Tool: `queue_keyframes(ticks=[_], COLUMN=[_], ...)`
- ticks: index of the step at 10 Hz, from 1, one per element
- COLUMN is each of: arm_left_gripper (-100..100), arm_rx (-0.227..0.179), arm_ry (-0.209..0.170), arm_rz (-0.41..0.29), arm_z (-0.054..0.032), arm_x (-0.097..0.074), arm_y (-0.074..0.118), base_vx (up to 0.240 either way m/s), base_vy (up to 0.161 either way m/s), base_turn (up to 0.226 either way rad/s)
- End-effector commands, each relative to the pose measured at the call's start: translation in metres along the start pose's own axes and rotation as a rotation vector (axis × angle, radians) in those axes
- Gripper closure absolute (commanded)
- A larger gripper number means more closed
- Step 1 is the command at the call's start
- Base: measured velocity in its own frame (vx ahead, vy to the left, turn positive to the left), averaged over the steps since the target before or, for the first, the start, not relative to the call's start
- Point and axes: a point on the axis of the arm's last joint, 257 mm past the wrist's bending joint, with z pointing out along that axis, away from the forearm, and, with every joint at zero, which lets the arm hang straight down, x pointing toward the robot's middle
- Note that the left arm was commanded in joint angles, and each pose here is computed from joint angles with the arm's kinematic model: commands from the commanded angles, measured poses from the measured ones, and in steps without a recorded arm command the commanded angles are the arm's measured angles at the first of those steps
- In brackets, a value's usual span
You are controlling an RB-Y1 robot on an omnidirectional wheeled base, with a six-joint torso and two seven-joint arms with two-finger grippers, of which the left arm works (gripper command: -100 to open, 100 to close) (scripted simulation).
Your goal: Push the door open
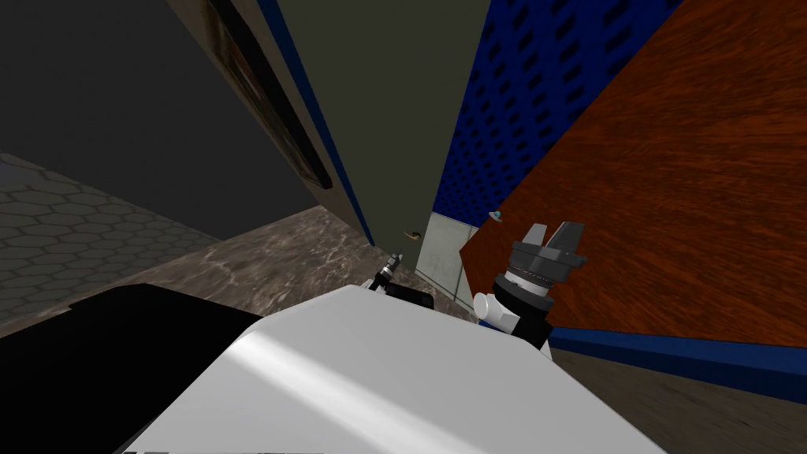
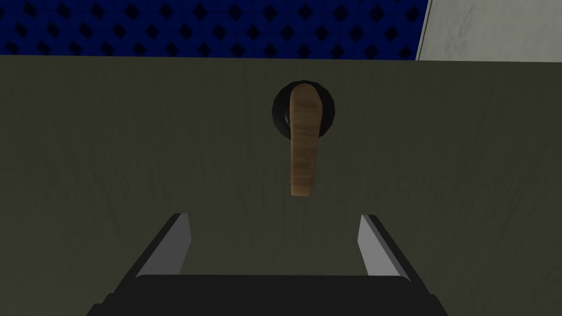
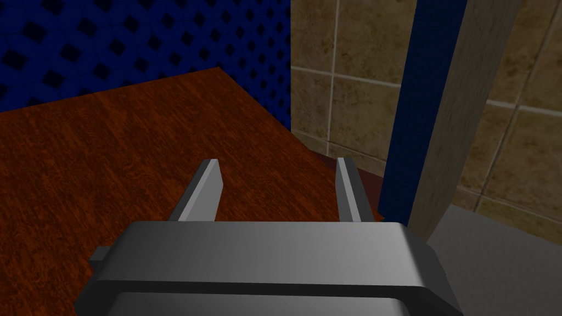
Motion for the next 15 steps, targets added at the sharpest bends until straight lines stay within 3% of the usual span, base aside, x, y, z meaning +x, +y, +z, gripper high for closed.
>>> queue_keyframes(ticks=[1, 3, 5, 13, 14, 15], arm_left_gripper=[-100, -100, -100, -100, 100, 100], arm_rx=[-0.022, -0.043, -0.038, -0.040, -0.040, -0.040], arm_ry=[0.013, 0.025, 0.018, 0.001, 0.001, 0.001], arm_rz=[-0.002, -0.003, -0.002, -0.006, -0.006, -0.006], arm_z=[-0.0019, -0.0043, -0.0015, 0.0041, 0.0041, 0.0041], arm_x=[0.005, 0.010, 0.007, 0.003, 0.003, 0.003], arm_y=[0.010, 0.019, 0.017, 0.020, 0.020, 0.020], base_vx=[0.098, 0.081, 0.065, 0.175, -0.007, -0.024], base_vy=[0.090, 0.093, 0.022, -0.070, 0.006, 0.013], base_turn=[-0.093, -0.055, -0.019, -0.024, 0.003, -0.015])
